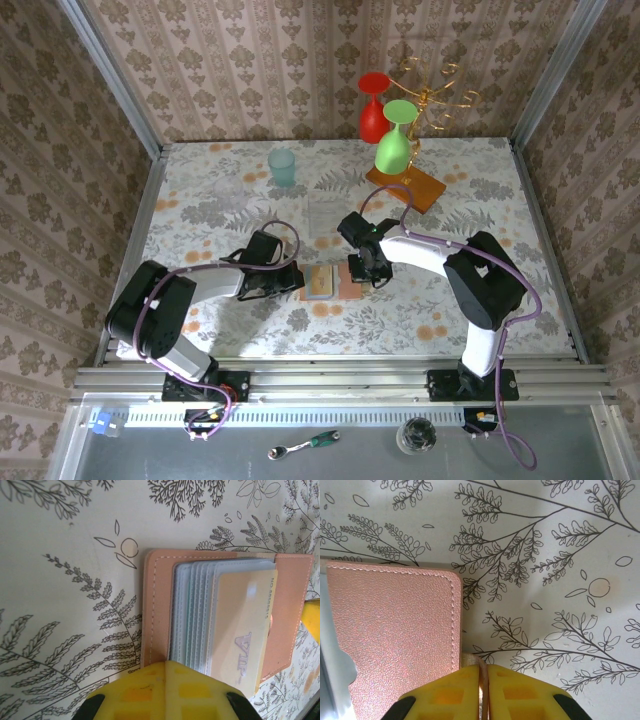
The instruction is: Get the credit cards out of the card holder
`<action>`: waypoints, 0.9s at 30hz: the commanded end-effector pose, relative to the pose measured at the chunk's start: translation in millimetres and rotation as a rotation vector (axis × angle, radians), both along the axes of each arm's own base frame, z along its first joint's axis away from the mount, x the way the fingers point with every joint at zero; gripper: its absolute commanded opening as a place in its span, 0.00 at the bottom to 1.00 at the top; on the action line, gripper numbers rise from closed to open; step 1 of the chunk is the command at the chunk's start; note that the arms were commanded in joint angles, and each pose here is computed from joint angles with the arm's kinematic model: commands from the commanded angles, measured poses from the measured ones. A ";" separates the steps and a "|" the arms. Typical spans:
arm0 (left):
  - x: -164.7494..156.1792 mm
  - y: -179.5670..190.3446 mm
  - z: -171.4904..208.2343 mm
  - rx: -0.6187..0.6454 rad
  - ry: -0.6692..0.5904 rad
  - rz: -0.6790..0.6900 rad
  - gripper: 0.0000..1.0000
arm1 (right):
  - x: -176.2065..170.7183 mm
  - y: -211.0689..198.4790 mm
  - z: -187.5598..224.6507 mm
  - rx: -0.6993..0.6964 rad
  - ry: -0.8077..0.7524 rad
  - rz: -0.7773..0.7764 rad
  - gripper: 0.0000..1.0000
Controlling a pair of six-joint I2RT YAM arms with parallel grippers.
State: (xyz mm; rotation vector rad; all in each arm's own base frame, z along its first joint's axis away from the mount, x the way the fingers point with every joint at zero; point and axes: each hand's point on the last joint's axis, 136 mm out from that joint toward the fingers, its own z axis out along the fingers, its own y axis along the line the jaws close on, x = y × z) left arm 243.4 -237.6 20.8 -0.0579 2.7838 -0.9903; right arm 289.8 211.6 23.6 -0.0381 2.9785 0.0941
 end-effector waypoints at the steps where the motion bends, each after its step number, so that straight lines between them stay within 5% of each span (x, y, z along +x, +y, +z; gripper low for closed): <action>1: -26.6 28.5 -35.5 0.138 0.135 0.020 0.00 | -13.5 -30.1 -11.7 -0.143 0.042 0.000 0.13; 14: -26.3 33.6 -37.3 0.149 0.149 0.030 0.00 | -14.1 -44.1 -9.7 -0.228 0.048 0.002 0.12; 21: -26.1 31.3 -35.2 0.141 0.152 0.026 0.00 | -14.6 -39.7 -5.8 -0.193 0.045 -0.005 0.30; 27: -25.2 30.7 -34.3 0.138 0.151 0.029 0.00 | -13.8 -50.0 -2.8 -0.222 0.042 -0.021 0.34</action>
